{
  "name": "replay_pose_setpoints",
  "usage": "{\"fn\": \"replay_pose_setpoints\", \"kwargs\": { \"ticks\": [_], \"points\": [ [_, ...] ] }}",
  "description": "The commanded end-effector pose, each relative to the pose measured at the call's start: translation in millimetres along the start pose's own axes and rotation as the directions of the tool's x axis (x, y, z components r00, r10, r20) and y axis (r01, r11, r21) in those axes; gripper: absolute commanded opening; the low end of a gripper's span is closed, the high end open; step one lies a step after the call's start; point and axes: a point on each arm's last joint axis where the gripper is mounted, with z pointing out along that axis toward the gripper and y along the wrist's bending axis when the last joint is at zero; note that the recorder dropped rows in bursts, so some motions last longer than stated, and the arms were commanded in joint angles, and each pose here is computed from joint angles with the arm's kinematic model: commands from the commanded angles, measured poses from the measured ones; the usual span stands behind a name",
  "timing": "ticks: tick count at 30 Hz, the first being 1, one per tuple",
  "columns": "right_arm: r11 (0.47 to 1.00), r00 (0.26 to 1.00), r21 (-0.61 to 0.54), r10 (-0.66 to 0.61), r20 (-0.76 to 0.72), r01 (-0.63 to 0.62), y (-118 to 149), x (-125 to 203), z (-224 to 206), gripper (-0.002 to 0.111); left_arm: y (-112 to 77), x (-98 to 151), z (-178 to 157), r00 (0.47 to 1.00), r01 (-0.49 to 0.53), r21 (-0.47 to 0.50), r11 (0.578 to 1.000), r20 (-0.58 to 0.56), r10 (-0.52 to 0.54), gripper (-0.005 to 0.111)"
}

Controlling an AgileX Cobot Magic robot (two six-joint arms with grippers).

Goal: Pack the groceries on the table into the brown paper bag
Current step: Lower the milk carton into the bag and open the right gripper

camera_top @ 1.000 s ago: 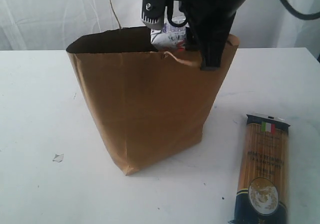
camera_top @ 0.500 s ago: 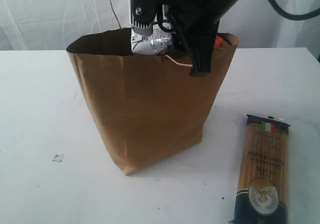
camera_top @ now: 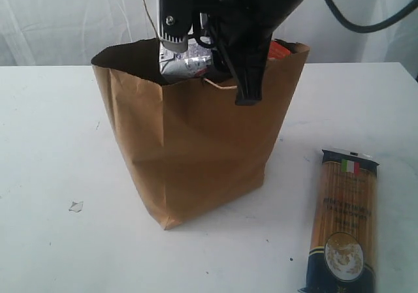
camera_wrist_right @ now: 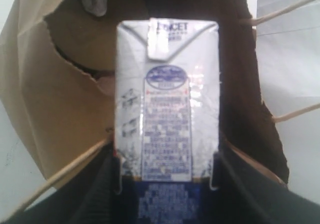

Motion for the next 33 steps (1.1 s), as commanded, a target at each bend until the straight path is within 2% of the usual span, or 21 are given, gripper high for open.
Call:
{"fn": "replay_pose_setpoints", "kwargs": {
  "ticks": [1,7,11,27,33],
  "points": [
    [1.0,0.999,0.012,0.008,0.038,-0.008,-1.2,-4.7,-2.1,0.027,-0.1,1.2,-0.1,1.0,0.003,0.001,1.0,-0.002,-0.003,0.0],
    [0.999,0.999,0.034,0.009,0.051,-0.01,-3.0,-6.2,-2.2,0.049,-0.1,1.2,-0.1,1.0,0.003,0.001,1.0,-0.002,-0.003,0.0],
    [0.999,0.998,0.049,0.014,0.06,-0.017,-4.5,-7.0,-2.3,0.057,-0.1,1.2,-0.1,1.0,0.003,0.001,1.0,-0.002,-0.003,0.0],
    [0.998,0.996,0.044,0.047,0.076,-0.05,-4.2,-8.4,-2.4,0.056,-0.1,1.2,-0.1,1.0,0.003,0.001,1.0,-0.002,-0.003,0.0],
    [0.998,0.995,0.046,0.03,0.097,-0.034,-0.6,-16.0,-8.1,0.047,-0.1,1.2,-0.1,1.0,0.003,0.001,1.0,-0.002,-0.003,0.0]
  ]
}}
